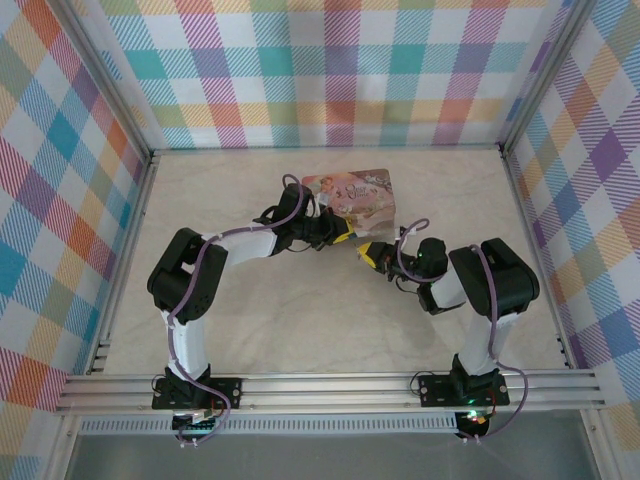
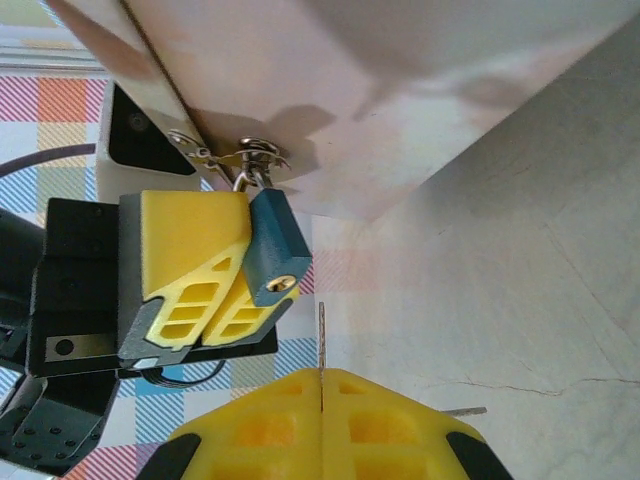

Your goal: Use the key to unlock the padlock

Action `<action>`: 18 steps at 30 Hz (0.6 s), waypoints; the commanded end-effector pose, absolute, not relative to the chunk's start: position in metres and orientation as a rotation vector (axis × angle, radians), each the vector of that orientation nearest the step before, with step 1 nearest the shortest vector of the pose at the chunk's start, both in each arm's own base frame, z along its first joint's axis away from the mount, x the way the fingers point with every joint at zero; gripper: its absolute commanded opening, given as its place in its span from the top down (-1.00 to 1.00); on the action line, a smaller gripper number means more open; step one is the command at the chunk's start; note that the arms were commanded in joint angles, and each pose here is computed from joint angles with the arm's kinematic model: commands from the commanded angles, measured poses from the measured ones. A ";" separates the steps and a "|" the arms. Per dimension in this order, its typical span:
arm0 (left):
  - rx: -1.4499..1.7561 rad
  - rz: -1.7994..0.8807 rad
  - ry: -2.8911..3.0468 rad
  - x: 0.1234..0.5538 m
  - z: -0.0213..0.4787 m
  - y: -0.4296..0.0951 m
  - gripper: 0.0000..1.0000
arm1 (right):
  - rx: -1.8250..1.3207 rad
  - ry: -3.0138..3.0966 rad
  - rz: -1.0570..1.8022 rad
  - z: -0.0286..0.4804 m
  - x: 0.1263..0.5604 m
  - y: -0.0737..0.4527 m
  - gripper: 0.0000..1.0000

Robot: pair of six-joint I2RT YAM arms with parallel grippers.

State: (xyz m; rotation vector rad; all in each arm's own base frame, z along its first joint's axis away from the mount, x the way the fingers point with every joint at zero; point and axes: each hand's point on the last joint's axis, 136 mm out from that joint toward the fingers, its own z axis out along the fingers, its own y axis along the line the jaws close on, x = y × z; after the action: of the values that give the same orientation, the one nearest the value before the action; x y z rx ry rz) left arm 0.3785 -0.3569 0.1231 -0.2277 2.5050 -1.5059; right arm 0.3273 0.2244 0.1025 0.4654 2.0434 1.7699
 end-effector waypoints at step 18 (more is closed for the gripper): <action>-0.158 -1.620 2.407 0.373 0.159 -0.368 0.90 | 0.383 1.928 1.801 0.137 0.336 0.228 1.00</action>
State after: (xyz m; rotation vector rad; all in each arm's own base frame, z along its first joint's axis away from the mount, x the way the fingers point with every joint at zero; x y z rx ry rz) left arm 0.3792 -0.3579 0.1247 -0.2370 2.4924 -1.5206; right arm 0.3315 0.2247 0.1128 0.4497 2.0117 1.7746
